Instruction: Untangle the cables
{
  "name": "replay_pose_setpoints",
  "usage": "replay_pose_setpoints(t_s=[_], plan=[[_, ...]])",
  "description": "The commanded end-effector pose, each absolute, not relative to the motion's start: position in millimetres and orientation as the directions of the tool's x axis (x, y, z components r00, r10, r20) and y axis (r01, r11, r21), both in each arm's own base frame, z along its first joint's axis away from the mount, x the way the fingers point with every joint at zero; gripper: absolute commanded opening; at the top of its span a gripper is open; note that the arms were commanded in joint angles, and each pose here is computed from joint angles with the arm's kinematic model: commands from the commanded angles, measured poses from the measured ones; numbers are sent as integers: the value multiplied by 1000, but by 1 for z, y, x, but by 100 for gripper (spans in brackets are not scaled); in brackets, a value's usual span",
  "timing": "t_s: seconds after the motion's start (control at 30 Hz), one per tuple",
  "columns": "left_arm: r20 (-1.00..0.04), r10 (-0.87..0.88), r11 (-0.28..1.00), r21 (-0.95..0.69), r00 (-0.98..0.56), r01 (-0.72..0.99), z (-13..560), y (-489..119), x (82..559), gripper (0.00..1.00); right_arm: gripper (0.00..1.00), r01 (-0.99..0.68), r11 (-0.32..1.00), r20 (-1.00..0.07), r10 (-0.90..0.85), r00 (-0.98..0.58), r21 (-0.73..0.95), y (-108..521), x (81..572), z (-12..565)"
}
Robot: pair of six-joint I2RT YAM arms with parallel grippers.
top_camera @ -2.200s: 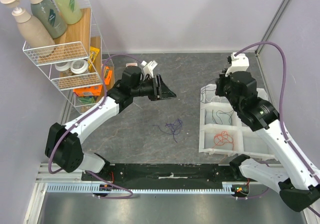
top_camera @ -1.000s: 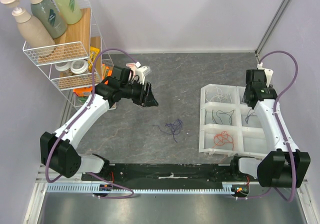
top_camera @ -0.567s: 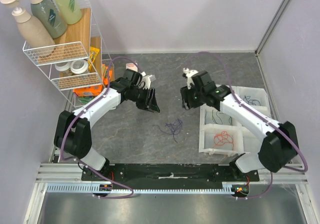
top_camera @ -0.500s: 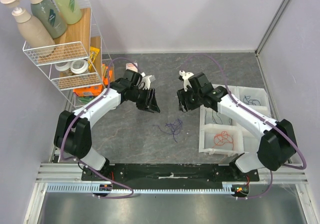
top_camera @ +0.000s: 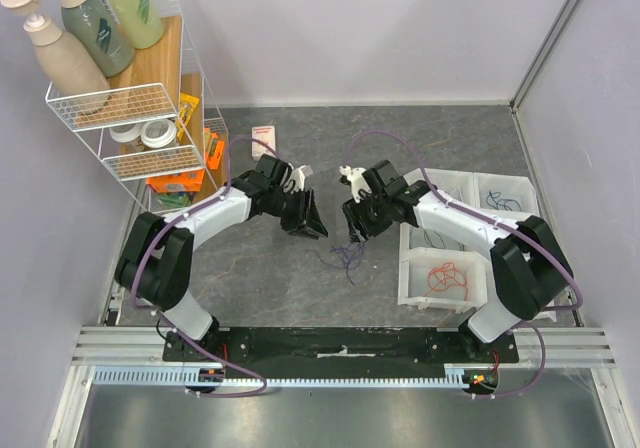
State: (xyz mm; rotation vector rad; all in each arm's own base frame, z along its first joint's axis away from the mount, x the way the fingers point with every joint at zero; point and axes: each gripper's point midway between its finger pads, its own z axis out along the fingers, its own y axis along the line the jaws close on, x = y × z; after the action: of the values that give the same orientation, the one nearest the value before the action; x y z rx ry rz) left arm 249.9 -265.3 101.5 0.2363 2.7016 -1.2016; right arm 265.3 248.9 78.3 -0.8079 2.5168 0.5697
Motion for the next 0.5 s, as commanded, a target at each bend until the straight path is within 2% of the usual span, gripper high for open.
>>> replay_pose_setpoints(t_s=[0.0, 0.13, 0.27, 0.4, 0.47], plan=[[-178, 80, 631, -753, -981, 188, 103, -279, 251, 41, 59, -692, 682, -553, -491, -673, 238, 265, 266, 78], [-202, 91, 688, -695, -975, 208, 94, -269, 252, 46, 62, -690, 698, -571, -492, -658, 194, 259, 266, 85], [-238, 142, 758, -598, -961, 260, 76, -253, 250, 52, 72, -654, 748, -566, -493, -660, 112, 236, 265, 86], [-267, 241, 756, -551, -933, 353, 65, -249, 248, 52, 76, -632, 765, -554, -475, -684, 124, 227, 254, 86], [-321, 312, 728, -525, -894, 442, 64, -252, 250, 52, 78, -630, 761, -558, -459, -691, 153, 229, 248, 88]])
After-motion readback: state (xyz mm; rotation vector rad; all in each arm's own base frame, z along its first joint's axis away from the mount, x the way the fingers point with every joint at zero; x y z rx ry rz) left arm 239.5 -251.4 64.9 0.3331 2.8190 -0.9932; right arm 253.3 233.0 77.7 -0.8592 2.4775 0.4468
